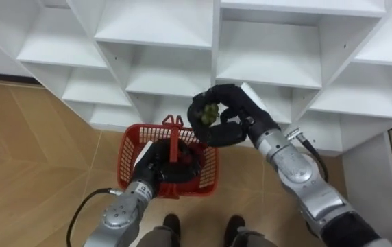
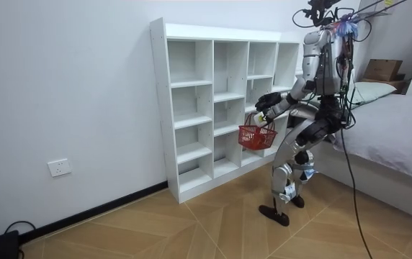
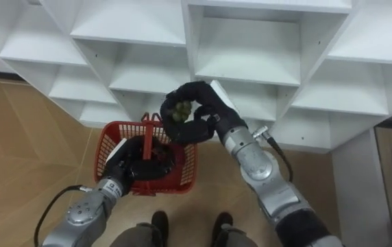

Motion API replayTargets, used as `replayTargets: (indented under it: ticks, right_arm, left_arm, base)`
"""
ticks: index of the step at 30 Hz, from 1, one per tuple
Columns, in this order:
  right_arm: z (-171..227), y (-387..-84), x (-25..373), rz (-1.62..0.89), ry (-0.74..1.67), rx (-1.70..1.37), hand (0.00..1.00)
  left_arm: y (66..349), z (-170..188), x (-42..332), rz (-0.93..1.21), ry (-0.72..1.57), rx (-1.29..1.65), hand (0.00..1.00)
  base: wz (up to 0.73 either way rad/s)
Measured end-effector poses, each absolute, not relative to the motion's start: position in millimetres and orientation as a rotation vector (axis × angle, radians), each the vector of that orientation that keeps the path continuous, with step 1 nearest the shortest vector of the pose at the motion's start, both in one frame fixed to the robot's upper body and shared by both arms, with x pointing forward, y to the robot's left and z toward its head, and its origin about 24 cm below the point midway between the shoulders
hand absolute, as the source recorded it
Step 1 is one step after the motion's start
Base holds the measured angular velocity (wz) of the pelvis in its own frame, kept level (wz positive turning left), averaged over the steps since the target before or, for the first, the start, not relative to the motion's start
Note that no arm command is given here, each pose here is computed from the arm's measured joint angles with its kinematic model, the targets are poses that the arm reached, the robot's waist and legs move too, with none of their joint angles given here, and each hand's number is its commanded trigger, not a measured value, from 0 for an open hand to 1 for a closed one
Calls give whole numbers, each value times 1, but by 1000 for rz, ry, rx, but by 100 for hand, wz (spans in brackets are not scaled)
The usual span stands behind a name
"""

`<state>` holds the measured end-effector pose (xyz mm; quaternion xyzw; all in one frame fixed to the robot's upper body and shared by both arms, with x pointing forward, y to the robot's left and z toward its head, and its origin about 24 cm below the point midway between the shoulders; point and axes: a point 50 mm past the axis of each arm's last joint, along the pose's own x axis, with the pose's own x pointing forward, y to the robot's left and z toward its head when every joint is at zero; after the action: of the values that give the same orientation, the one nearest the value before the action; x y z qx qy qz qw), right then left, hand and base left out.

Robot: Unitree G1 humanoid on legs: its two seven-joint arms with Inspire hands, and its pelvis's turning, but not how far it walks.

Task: Collect fruits from the closet

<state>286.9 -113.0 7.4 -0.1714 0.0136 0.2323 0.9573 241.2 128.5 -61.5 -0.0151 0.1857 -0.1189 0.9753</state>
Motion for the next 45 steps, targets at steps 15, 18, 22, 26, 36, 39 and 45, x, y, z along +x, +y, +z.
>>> replayTargets:
  ticks: [15,18,22,26,36,39,45]
  right_arm:
    - [-1,-105,273,586,69,-293,100]
    - [-2,-105,270,595,72,-287,100]
    - [-4,-106,267,594,78,-282,33]
    - [-3,-106,266,596,74,-282,0]
    - [-12,-110,256,637,115,-289,0]
    - [-13,-110,255,638,116,-288,0]
    - [-13,-110,255,634,118,-287,0]
  left_arm:
    - [129,-60,243,-223,365,-45,100]
    - [130,-60,243,-223,365,-42,100]
    - [132,-60,243,-221,365,-35,100]
    - [133,-60,243,-214,367,-32,100]
    - [134,-60,244,-208,364,-33,100]
    - [134,-60,244,-202,364,-33,100]
    - [133,-59,244,-198,362,-32,100]
  base:
    - [-3]
    - [0]
    - [0]
    - [0]
    - [0]
    - [0]
    - [0]
